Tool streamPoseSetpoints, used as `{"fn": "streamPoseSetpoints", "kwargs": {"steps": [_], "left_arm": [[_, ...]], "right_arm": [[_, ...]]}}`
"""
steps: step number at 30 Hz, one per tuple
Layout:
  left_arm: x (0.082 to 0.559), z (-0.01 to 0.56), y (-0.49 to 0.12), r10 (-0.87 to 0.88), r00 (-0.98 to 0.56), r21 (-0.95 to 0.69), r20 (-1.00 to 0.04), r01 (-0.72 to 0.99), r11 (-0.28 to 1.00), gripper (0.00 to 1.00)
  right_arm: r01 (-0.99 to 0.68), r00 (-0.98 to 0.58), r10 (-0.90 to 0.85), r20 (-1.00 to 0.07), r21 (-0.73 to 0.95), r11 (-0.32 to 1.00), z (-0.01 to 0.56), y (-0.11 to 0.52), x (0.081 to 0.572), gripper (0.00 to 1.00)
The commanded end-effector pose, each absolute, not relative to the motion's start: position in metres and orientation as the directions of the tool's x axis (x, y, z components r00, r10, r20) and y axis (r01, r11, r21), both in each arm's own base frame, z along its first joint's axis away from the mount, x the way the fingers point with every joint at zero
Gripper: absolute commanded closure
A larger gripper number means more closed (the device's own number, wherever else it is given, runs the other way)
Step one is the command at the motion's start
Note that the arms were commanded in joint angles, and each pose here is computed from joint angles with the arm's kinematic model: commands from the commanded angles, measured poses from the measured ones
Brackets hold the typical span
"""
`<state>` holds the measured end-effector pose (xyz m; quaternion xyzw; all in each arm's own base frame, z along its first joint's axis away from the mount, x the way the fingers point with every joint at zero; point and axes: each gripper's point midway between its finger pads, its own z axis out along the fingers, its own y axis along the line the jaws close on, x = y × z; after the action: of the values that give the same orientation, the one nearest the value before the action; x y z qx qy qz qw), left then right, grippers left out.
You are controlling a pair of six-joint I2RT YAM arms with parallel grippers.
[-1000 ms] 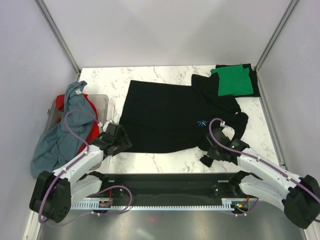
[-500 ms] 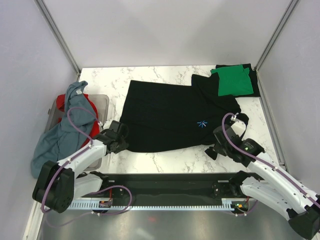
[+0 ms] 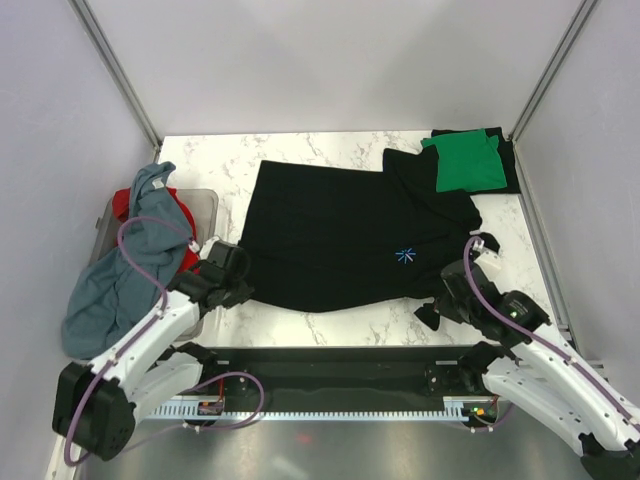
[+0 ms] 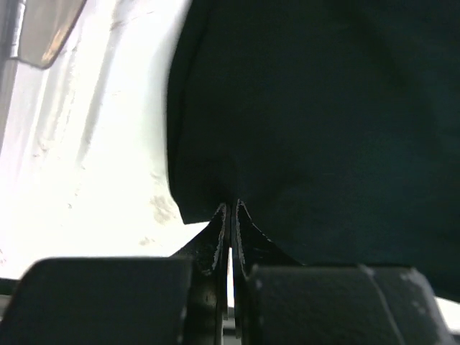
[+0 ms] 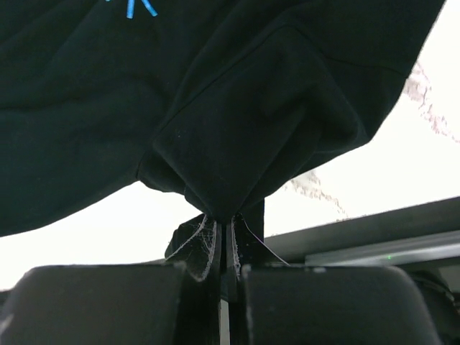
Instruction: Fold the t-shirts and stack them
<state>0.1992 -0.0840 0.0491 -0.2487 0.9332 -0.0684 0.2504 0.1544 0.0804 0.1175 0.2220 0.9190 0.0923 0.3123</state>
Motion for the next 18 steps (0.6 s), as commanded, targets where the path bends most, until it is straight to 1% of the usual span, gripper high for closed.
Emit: {"fn": "streamPoseSetpoints", "kwargs": {"steps": [1,4,6,8,11,13,14,18], "left_arm": [[0.191,0.084,-0.093,-0.488,-0.757,-0.317,-0.434,-0.379,0.869,0.98],[0.186,0.101,-0.105,-0.490,-0.766,-0.381,-0.416,-0.343,0.859,0.98],[0.189,0.114,-0.108,-0.488,-0.761,-0.398,-0.429,-0.325,0.858,0.98],[0.193,0.127,-0.105,-0.479,-0.750,-0.387,-0.457,-0.317,0.866,0.98],[0.208,0.146,-0.098,-0.461,-0.720,-0.352,-0.518,-0.311,0.883,0.98],[0.216,0.149,-0.099,-0.433,-0.735,-0.323,-0.522,-0.300,0.898,0.98],[0.223,0.161,-0.102,-0.430,-0.726,-0.334,-0.537,-0.286,0.898,0.98],[0.246,0.177,-0.100,-0.406,-0.707,-0.293,-0.579,-0.285,0.913,0.98]], "right_arm": [[0.318,-0.740,0.457,-0.494,0.342,0.884,0.127,0.083,0.137,1.00],[0.302,-0.746,0.460,-0.481,0.371,0.878,0.135,0.085,0.132,1.00],[0.294,-0.747,0.460,-0.480,0.382,0.876,0.141,0.087,0.132,1.00],[0.287,-0.739,0.459,-0.493,0.386,0.877,0.150,0.088,0.136,1.00],[0.286,-0.726,0.438,-0.530,0.347,0.893,0.163,0.086,0.147,0.98],[0.290,-0.707,0.423,-0.567,0.313,0.905,0.171,0.081,0.157,0.98],[0.285,-0.694,0.424,-0.581,0.319,0.904,0.182,0.083,0.162,0.97],[0.275,-0.694,0.367,-0.620,0.244,0.930,0.192,0.087,0.186,0.96]]}}
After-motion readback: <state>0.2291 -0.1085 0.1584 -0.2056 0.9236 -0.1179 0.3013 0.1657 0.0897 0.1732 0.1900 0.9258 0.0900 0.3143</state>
